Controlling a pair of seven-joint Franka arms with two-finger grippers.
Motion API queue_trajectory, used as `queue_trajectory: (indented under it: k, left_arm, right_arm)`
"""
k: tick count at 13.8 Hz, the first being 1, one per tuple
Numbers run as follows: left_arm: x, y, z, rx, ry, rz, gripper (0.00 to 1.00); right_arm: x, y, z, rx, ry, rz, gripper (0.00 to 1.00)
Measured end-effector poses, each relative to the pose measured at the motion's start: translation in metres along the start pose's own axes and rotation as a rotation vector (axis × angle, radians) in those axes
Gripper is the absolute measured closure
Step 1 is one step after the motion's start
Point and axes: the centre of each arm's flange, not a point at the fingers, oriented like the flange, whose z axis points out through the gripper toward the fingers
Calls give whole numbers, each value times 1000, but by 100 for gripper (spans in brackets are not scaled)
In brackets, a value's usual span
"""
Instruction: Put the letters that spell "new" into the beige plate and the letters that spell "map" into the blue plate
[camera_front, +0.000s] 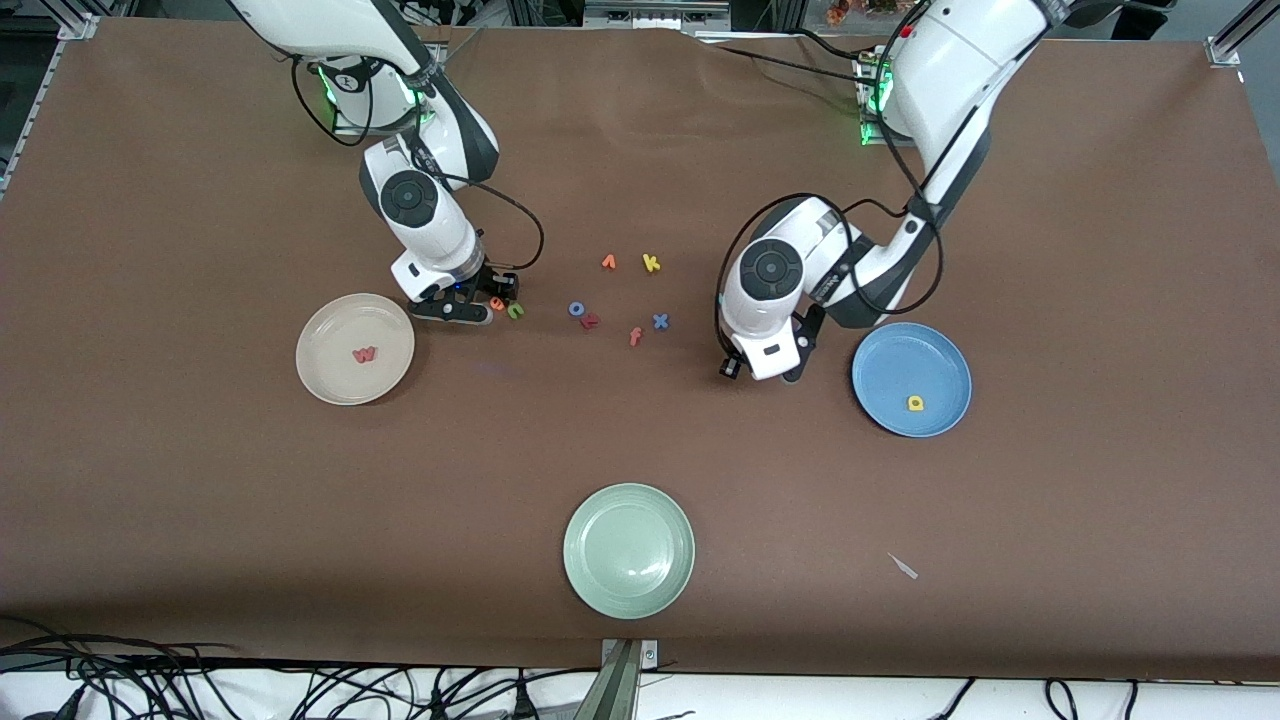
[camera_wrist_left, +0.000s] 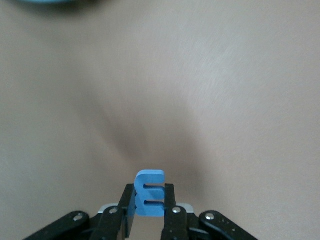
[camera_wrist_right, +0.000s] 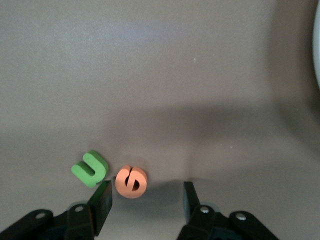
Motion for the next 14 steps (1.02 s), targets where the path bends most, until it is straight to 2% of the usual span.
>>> queue_trajectory:
  k: [5, 7, 9, 11, 12, 13, 14]
  left_arm:
    - [76, -8, -30, 61, 17, 310, 74]
    - [111, -16, -31, 108, 2, 442, 74]
    - [143, -21, -30, 122, -17, 558, 74]
    - [179, -27, -31, 121, -38, 689, 74]
    - [200, -32, -30, 118, -49, 752, 74]
    - [220, -37, -30, 116, -59, 803, 74]
    - [238, -43, -27, 116, -71, 845, 74]
  right_arm:
    - [-2, 0, 5, 6, 11, -8, 34]
    - [-2, 0, 11, 10, 15, -8, 34]
    - [-1, 0, 11, 10, 17, -10, 34]
    - [-1, 0, 10, 9, 19, -14, 37]
    - [-1, -1, 9, 11, 24, -17, 44]
    - [-1, -1, 9, 11, 25, -19, 45]
    - [-1, -2, 8, 14, 29, -20, 52]
